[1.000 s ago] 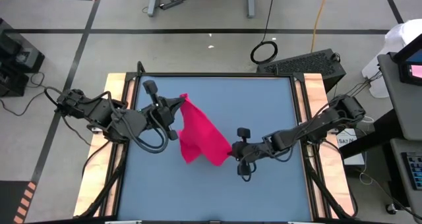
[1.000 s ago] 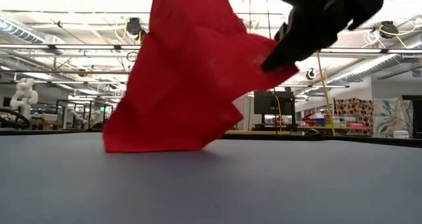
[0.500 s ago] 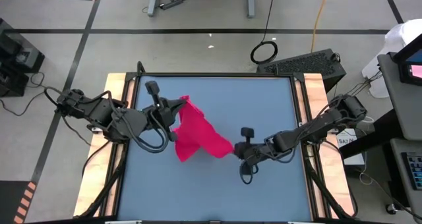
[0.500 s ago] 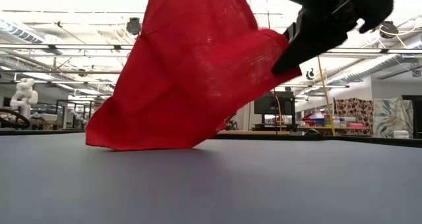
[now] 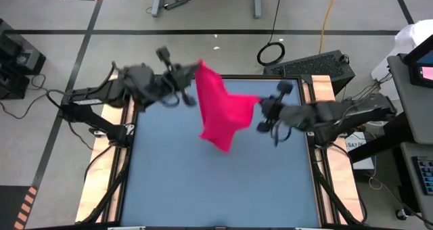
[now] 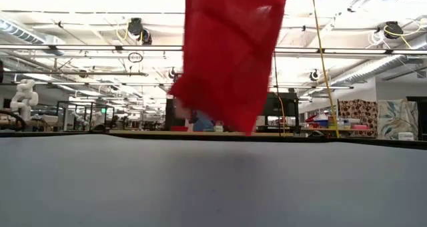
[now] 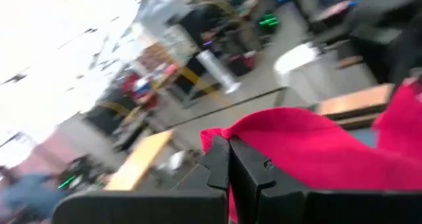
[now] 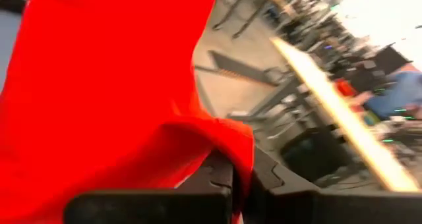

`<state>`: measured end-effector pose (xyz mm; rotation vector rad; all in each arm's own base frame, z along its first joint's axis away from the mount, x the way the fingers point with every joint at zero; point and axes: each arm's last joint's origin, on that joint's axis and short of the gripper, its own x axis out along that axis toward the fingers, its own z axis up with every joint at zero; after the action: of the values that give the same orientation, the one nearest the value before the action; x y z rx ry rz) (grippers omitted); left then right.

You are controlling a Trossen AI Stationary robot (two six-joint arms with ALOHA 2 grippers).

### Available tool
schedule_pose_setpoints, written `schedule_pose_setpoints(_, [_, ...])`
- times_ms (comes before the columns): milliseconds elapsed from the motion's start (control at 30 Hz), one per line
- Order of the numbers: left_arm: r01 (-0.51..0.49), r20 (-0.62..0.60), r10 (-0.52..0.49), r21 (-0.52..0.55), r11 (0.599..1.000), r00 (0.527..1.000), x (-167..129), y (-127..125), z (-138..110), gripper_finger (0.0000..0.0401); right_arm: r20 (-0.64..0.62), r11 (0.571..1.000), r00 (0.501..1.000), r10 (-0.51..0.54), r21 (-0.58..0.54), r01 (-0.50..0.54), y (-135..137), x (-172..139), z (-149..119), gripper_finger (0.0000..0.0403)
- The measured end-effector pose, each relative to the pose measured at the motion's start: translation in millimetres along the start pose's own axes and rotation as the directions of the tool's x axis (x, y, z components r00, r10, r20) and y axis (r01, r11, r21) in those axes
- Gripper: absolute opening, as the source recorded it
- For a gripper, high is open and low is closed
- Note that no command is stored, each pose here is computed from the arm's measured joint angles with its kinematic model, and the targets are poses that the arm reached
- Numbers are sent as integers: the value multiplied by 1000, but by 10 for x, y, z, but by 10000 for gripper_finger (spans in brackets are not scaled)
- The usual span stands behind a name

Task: Roll towel
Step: Roll the red towel

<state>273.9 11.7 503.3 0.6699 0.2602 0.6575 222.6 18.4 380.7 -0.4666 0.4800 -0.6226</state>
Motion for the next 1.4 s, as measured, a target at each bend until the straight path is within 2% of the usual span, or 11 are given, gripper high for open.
schedule_pose_setpoints(100, [-76,-64,75,-2,997,995,153,172,-142,4,26,996,995,-91,-6,92,-360,-61,20,0])
schedule_pose_setpoints(233, [-141,-151,135,-33,989,979,292,348,-332,4,39,974,975,-217,81,213,-801,-204,13,0])
schedule_pose_setpoints(300, [-123,-182,108,-72,990,977,284,383,-402,4,48,965,971,-235,131,228,-938,-293,-18,0])
schedule_pose_setpoints(400, [12,-169,-34,-130,991,985,169,372,-448,4,89,975,986,-143,182,125,-995,-409,-87,0])
schedule_pose_setpoints(533, [203,-177,-239,-199,959,955,49,312,-525,4,68,969,998,2,245,-18,-956,-462,-197,0])
schedule_pose_setpoints(633, [313,-209,-364,-242,918,908,13,240,-593,4,13,952,992,122,280,-121,-881,-446,-276,0])
schedule_pose_setpoints(767, [428,-257,-497,-282,859,829,-25,149,-675,4,-69,933,969,237,293,-208,-746,-366,-372,0])
schedule_pose_setpoints(1067, [498,-348,-640,-416,760,686,-64,-16,-830,4,-162,866,898,410,379,-327,-492,-214,-559,0])
schedule_pose_setpoints(1167, [539,-346,-703,-462,704,622,-39,-134,-910,4,-186,852,885,427,411,-324,-446,-191,-617,0])
schedule_pose_setpoints(1300, [575,-356,-752,-489,656,554,-21,-305,-1014,4,-214,831,864,455,450,-326,-373,-152,-693,0])
schedule_pose_setpoints(1400, [611,-355,-807,-528,590,472,-52,-469,-1070,4,-225,778,814,536,505,-373,-270,-133,-766,0])
